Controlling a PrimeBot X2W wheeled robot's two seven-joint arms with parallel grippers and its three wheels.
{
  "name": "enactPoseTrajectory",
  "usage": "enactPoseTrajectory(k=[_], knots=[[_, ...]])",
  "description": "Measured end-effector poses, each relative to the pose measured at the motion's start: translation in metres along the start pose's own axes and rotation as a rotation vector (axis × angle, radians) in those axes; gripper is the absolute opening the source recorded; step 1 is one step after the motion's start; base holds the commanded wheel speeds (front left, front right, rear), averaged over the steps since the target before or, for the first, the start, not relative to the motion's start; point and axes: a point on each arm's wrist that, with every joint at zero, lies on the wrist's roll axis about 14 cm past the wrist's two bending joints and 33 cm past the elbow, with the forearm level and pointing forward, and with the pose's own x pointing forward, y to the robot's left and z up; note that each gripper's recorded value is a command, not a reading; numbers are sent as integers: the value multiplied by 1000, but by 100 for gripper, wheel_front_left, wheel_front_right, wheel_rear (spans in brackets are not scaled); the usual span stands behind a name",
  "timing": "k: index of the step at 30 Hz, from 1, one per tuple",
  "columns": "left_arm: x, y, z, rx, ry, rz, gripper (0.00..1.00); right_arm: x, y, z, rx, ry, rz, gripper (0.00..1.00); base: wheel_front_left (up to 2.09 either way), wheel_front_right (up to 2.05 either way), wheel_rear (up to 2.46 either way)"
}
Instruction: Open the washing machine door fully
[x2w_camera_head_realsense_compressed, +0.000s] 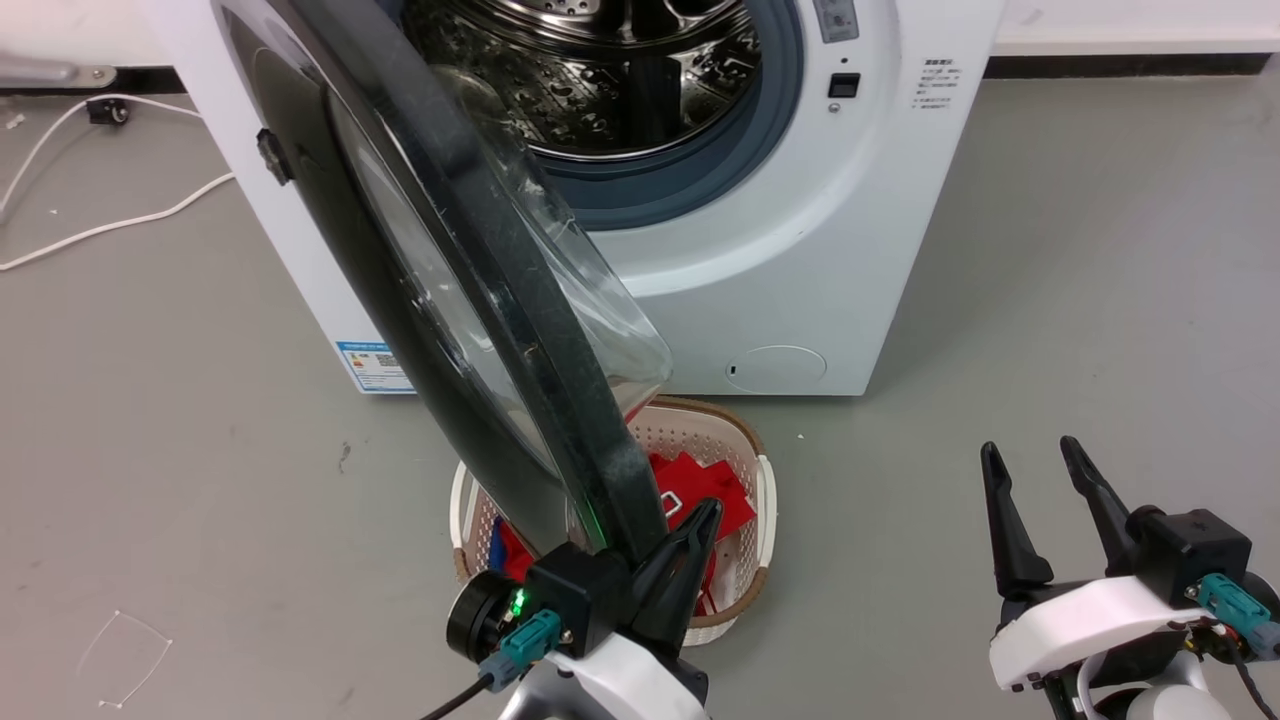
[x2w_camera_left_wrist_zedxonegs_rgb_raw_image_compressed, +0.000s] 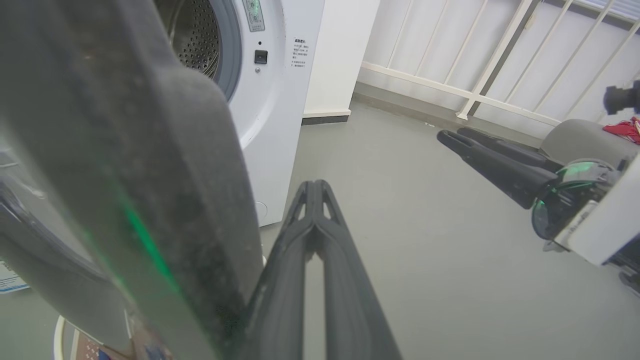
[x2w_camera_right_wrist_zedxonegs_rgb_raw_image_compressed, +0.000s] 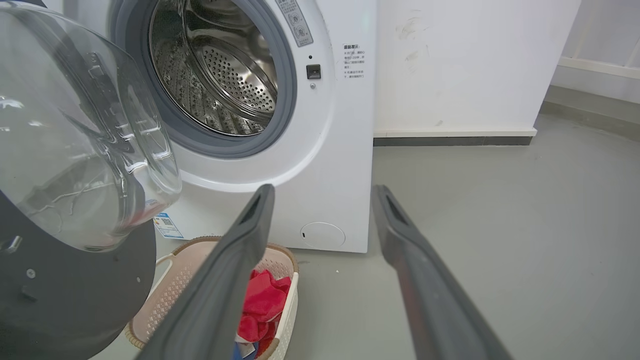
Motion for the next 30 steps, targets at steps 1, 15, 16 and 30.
enactPoseTrajectory(k=[1,15,16,30], knots=[[-2,1,0,-4,0,9,0,1,2,0,0,-1,5,100,0,0,0],[-48,39,7,-53,-25,233,0,12,30,4,-17,3,90,100,0,0,0],[-51,42,10,-60,-38,250,0,13,31,4,-17,1,95,100,0,0,0],[-110,109,39,-46,-179,567,0,38,79,3,-35,12,232,100,0,0,0]])
